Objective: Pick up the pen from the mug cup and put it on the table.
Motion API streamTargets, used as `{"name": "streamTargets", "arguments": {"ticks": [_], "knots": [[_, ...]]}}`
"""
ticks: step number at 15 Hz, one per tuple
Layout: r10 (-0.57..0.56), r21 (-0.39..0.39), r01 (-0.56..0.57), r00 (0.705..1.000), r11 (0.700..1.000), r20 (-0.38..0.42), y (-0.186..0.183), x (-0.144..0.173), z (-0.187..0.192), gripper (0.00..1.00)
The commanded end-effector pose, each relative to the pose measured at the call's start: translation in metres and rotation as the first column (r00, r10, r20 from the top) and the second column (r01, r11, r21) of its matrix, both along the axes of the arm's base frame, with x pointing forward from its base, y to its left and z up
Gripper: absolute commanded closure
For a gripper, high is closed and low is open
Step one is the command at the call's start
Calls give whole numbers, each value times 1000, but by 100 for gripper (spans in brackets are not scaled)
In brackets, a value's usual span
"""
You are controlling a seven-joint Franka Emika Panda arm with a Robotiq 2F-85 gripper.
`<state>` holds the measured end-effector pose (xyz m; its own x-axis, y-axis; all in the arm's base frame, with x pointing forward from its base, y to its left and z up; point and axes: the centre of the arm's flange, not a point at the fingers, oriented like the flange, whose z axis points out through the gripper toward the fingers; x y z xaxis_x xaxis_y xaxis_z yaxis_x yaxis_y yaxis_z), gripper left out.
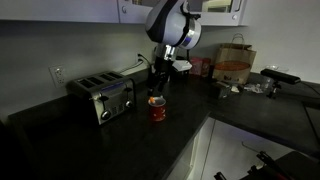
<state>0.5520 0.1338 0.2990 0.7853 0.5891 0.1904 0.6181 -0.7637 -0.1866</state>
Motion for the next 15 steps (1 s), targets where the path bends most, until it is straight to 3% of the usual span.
{"name": "streamTargets", "arguments": {"ticks": [1,4,5,6,8,11,15], "knots": [[31,-3,-31,998,1000,-54,-9,34,-19,0],[33,-5,-33,998,999,-54,-15,52,-35,5],[46,9,-45,998,999,-51,-14,55,-38,11],[47,3,-46,998,999,-40,-11,56,-42,27],[42,-17,-43,999,999,-17,-9,58,-46,24],[40,-41,-39,999,998,7,-11,60,-47,38],[34,-41,-34,999,999,8,-18,63,-51,30]]}}
